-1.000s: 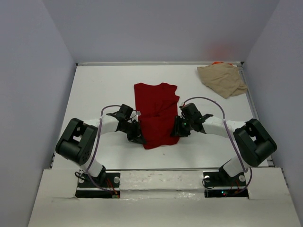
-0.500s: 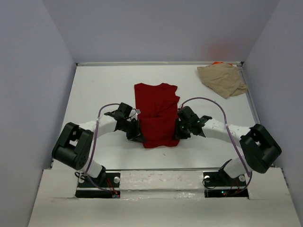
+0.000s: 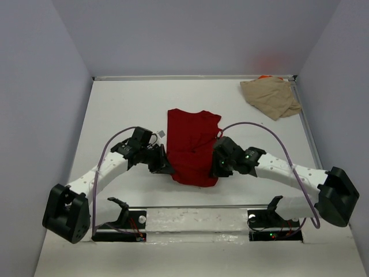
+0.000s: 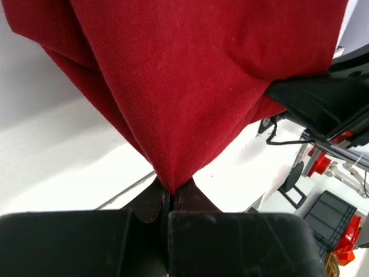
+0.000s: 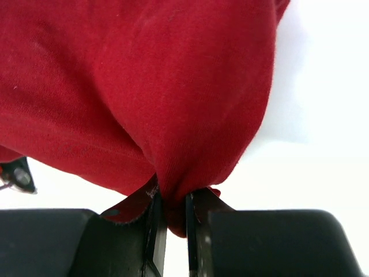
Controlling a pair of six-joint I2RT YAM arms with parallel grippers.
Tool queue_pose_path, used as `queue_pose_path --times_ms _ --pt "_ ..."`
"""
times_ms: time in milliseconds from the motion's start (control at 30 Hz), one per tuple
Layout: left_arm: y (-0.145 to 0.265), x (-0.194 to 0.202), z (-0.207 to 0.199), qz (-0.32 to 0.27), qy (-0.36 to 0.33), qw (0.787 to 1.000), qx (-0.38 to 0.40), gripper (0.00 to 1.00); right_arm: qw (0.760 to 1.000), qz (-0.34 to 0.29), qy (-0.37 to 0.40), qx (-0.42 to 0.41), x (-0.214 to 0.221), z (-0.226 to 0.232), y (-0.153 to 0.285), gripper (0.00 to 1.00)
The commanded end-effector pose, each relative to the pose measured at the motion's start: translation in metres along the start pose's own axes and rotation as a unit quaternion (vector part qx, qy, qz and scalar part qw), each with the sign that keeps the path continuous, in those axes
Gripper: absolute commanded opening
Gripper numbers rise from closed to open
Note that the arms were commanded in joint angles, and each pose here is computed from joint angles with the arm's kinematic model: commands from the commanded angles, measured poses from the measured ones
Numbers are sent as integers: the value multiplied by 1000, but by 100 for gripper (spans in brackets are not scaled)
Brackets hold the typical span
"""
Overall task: Fold and stack the t-shirts
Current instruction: Fold the tshirt
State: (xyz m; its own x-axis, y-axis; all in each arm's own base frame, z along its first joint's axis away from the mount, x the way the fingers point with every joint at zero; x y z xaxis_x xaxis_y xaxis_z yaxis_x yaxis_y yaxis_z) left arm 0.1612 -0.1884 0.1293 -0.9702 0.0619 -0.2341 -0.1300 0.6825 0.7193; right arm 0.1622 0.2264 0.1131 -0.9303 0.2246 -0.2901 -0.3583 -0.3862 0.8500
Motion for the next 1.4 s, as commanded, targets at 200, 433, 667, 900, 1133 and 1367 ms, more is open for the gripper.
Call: queue_pose_path --times_ms 200,433,667,900,1133,1367 --pt "30 38 -19 -20 35 999 27 0 1000 -6 -9 17 43 14 39 15" --pt "32 21 -27 -23 6 999 21 0 999 -26 0 40 37 25 47 15" --pt "26 -18 -39 -20 -37 999 9 0 995 -66 19 71 9 46 45 15" --pt "22 -90 -41 -42 -63 997 -19 0 988 -110 12 111 -58 38 28 4" --pt "25 -168 -25 -68 -65 994 -58 0 981 -144 17 132 -149 25 17 4" --pt "9 -219 5 -64 -44 995 -70 0 985 -118 33 125 -202 9 -32 5"
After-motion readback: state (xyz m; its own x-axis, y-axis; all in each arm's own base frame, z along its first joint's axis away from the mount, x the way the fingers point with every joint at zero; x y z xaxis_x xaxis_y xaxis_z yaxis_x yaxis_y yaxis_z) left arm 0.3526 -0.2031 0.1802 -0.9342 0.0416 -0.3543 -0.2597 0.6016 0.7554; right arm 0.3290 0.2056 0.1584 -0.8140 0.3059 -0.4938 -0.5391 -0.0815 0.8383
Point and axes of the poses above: each gripper's point midway between its finger pads, its own y axis back along the fingers, its own z axis along the line the jaws close on, x = y × z, the point moved 4 cm from there along y, back along the fingers, and after that the axes turned 11 degrees about -y, right-handed, at the moved point
